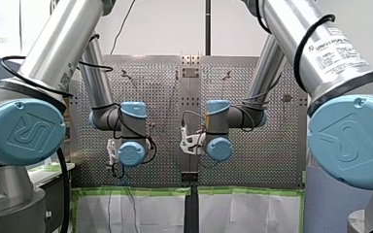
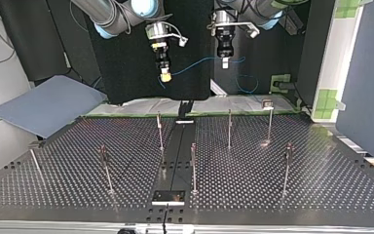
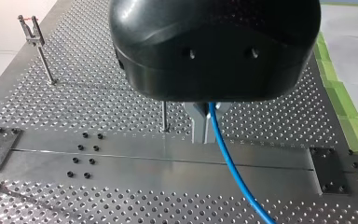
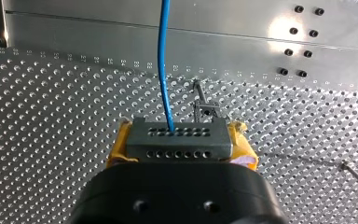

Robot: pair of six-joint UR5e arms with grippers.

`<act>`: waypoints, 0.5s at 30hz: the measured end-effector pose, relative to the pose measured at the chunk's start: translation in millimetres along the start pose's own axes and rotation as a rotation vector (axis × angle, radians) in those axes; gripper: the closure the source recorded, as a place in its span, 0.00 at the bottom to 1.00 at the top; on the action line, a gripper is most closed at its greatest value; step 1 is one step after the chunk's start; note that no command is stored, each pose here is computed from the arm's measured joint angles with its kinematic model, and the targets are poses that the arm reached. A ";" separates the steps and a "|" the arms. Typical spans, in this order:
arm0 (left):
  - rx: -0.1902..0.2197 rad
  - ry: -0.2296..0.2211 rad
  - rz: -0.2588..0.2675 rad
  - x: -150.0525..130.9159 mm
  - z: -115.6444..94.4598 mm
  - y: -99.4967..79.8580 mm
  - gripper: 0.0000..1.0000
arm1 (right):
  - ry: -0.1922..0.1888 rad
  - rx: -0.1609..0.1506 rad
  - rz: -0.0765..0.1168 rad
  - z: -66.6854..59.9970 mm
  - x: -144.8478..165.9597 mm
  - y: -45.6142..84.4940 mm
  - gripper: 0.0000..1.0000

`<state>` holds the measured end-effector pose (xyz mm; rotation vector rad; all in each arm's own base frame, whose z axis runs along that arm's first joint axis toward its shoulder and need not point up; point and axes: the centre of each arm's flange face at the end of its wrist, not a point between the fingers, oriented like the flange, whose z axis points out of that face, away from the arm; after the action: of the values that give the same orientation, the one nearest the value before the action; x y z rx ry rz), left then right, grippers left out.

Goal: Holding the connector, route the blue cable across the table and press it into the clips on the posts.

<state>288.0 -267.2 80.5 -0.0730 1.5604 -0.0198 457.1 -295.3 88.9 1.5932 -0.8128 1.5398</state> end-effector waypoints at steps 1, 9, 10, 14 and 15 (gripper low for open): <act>0.000 0.000 0.000 0.0 0.0 0.0 1.00 | 0.000 0.000 0.000 0.0 0.0 0.0 1.00; -0.008 0.013 0.013 3.5 -2.2 3.2 1.00 | -0.010 -0.004 -0.008 -0.3 -3.0 -0.1 1.00; -0.014 0.022 0.021 5.8 -3.5 4.9 1.00 | -0.018 -0.007 -0.015 -0.9 -5.5 0.1 1.00; -0.033 0.060 0.051 17.3 -8.6 11.0 1.00 | -0.065 -0.013 -0.051 -5.2 -20.7 0.8 1.00; -0.035 0.069 0.058 20.8 -9.7 12.1 1.00 | -0.077 -0.012 -0.058 -6.4 -24.4 0.8 1.00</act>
<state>278.1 -256.7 59.0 -0.0554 1.6319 0.0515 451.4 -291.7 64.6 1.6611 -0.8095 1.4381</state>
